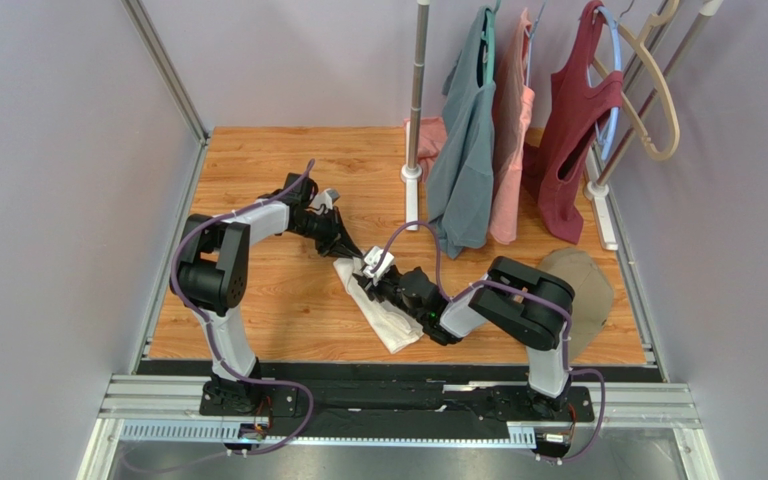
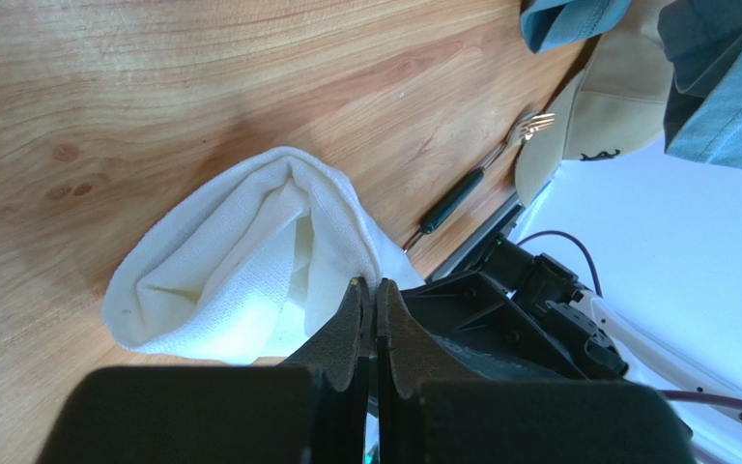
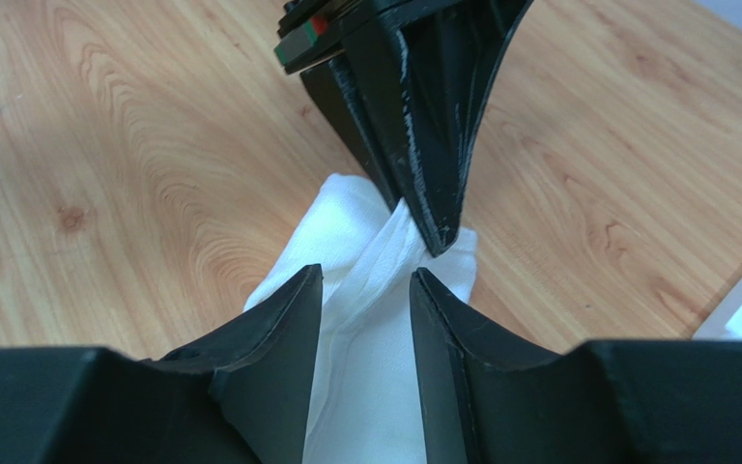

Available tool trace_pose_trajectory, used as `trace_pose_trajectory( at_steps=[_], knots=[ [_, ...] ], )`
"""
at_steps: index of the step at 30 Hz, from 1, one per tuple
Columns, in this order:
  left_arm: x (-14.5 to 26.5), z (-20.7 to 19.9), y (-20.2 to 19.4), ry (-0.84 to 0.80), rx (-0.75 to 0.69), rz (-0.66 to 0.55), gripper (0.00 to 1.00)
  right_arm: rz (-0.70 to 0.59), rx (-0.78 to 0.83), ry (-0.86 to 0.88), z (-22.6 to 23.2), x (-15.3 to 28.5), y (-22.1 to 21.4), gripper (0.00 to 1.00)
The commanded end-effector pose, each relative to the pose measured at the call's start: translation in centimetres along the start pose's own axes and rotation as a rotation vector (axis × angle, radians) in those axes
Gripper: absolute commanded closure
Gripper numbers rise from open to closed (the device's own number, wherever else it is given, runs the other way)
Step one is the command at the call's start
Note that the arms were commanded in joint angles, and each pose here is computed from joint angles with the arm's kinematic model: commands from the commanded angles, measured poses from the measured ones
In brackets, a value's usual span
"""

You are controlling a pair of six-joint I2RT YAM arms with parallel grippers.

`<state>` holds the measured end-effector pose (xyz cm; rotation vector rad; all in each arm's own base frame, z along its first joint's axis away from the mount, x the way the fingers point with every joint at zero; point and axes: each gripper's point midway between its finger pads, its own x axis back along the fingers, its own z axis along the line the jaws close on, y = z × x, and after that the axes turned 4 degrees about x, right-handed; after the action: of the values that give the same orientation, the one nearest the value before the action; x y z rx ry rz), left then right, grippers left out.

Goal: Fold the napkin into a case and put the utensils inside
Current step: Pick up the top corner of the smaller rectangle folded napkin from the center of the board.

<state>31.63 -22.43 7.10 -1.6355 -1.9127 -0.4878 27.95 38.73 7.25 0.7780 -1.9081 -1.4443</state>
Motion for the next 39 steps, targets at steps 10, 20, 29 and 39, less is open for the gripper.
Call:
trace_pose_trajectory(
  at_steps=[10,20,29,39],
  knots=[
    [0.7,-1.3,-0.3,-0.057,-0.008,0.009,1.00,-0.131,0.040,-0.095,-1.5,-1.4,3.3,0.63],
    [0.8,-1.5,-0.3,-0.063,-0.001,0.009,1.00,-0.098,0.030,-0.068,-0.9,-1.4,2.5,0.68],
    [0.8,-1.7,-0.3,-0.073,0.006,0.010,1.00,-0.048,-0.017,-0.078,-1.0,-1.1,1.4,0.61],
    [0.8,-1.7,-0.3,-0.076,-0.012,0.014,1.00,0.215,-0.455,0.001,1.4,2.4,2.2,0.42]
  ],
)
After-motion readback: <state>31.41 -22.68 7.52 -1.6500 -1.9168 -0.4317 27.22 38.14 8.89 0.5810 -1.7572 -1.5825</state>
